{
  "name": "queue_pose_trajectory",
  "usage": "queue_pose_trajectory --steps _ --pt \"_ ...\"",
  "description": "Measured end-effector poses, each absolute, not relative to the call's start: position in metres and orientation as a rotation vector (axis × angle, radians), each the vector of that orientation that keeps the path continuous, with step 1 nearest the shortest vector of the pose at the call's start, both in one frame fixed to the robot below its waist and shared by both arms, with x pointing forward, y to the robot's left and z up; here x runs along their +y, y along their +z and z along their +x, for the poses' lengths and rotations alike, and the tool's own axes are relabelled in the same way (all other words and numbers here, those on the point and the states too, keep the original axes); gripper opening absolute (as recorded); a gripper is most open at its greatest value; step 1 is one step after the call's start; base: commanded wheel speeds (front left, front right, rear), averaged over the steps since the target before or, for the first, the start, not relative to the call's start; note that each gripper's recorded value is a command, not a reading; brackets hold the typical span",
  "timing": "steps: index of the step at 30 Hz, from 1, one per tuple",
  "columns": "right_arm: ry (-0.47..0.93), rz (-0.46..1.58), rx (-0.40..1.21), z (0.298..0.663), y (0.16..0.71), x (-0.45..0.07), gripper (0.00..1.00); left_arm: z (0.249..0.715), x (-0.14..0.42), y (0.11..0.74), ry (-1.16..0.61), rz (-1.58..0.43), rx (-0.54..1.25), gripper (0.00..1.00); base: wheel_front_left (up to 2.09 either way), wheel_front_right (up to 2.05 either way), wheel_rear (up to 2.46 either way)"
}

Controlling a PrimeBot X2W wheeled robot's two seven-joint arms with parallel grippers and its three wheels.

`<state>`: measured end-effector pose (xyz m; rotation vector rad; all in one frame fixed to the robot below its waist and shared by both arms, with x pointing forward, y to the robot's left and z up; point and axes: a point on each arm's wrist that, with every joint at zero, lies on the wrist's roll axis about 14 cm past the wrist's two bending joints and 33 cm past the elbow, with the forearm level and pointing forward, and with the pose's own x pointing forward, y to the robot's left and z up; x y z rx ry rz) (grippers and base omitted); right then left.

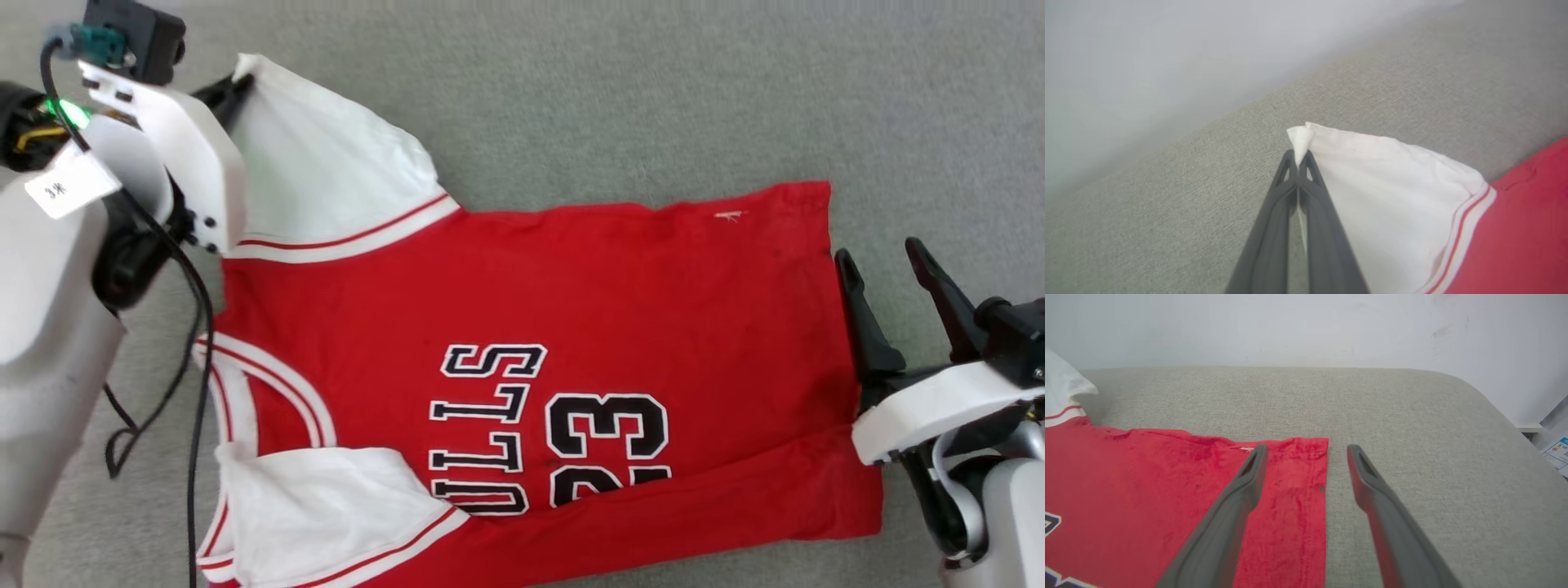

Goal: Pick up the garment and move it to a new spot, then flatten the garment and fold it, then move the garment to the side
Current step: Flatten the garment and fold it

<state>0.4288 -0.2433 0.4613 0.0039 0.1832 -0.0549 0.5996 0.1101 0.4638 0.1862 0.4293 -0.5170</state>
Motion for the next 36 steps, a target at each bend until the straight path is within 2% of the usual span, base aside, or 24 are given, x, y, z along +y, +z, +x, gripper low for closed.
queue_pose_trajectory --steps 5,10,15,21,32,36 --pt "0.029 -0.054 0.354 0.428 0.448 -0.238 1.00 0.571 0.116 0.491 -0.514 0.153 0.366 0.00 0.00 0.00 0.00" --pt "0.075 -0.119 0.450 0.445 0.451 -0.244 1.00 0.542 0.130 0.507 -0.490 0.152 0.325 0.00 0.00 0.00 0.00" --pt "0.072 -0.135 0.629 0.456 0.430 -0.255 1.00 0.519 0.135 0.511 -0.468 0.107 0.304 0.00 0.00 0.00 0.00" --pt "0.096 -0.145 0.753 0.474 0.410 -0.253 1.00 0.500 0.137 0.498 -0.457 0.073 0.342 0.00 0.00 0.00 0.00" --pt "0.171 -0.258 0.858 0.499 0.381 -0.244 1.00 0.492 0.137 0.487 -0.456 0.062 0.354 0.00 0.00 0.00 0.00" --pt "0.211 -0.301 0.900 0.497 0.367 -0.239 1.00 0.490 0.135 0.484 -0.462 0.061 0.354 0.00 0.00 0.00 0.00"
